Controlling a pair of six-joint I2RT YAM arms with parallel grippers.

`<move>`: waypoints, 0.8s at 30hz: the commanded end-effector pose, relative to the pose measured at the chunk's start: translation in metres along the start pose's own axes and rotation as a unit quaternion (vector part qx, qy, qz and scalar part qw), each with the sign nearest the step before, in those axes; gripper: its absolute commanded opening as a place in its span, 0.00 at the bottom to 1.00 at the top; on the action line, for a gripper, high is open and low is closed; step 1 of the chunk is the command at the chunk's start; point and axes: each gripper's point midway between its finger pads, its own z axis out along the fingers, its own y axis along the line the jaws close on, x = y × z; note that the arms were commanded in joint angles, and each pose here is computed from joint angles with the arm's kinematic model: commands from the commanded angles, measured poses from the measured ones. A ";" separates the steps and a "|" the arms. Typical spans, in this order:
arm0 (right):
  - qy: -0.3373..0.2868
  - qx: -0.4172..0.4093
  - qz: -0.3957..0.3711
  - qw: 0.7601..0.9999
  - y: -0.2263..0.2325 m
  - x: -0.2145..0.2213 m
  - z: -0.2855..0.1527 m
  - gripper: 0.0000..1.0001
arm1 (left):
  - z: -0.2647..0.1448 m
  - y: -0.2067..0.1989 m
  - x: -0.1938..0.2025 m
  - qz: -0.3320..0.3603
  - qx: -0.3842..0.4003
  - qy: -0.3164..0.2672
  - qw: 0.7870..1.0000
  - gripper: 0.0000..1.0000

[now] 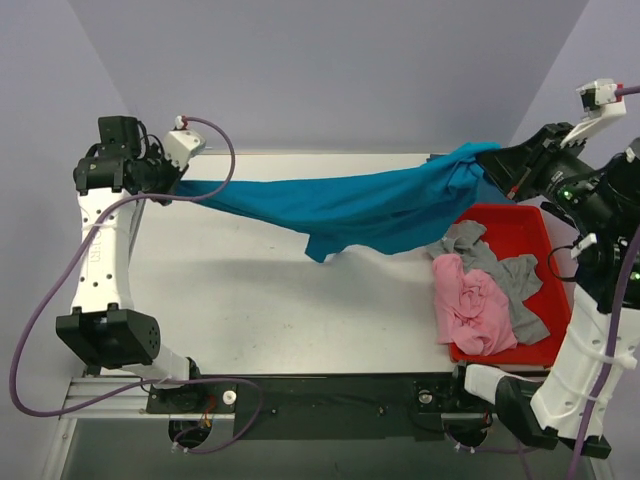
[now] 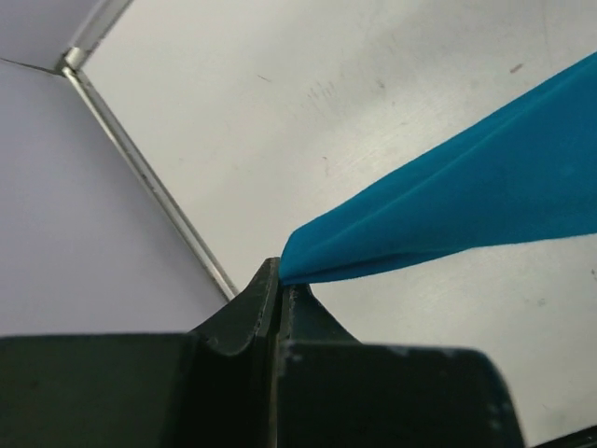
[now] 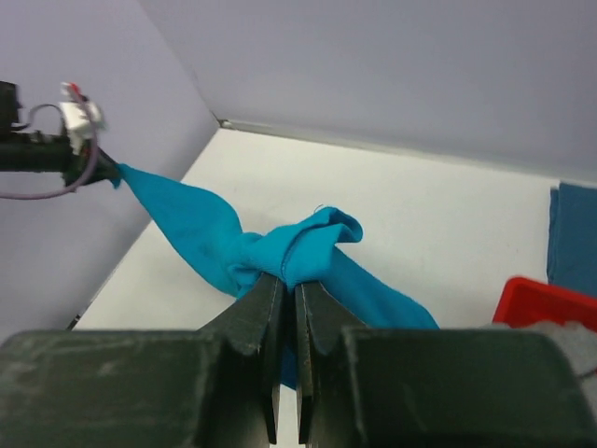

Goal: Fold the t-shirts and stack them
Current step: Flatten out the tshirt

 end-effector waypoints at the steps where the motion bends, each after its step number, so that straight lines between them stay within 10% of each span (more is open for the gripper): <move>1: -0.050 -0.064 -0.009 0.997 0.009 -0.030 0.023 0.00 | 0.008 -0.025 0.020 -0.003 0.053 0.015 0.998 0.00; 13: 0.169 0.143 0.097 0.970 -0.155 0.124 0.285 0.00 | 0.071 -0.095 0.068 -0.073 0.152 0.036 0.985 0.00; 19: 0.280 0.210 0.073 0.934 -0.180 0.207 0.295 0.62 | 0.086 -0.120 0.100 -0.095 0.168 0.063 0.979 0.00; 24: 0.309 0.285 0.010 0.907 -0.160 0.226 0.231 0.72 | 0.092 -0.114 0.114 -0.093 0.155 0.084 0.980 0.00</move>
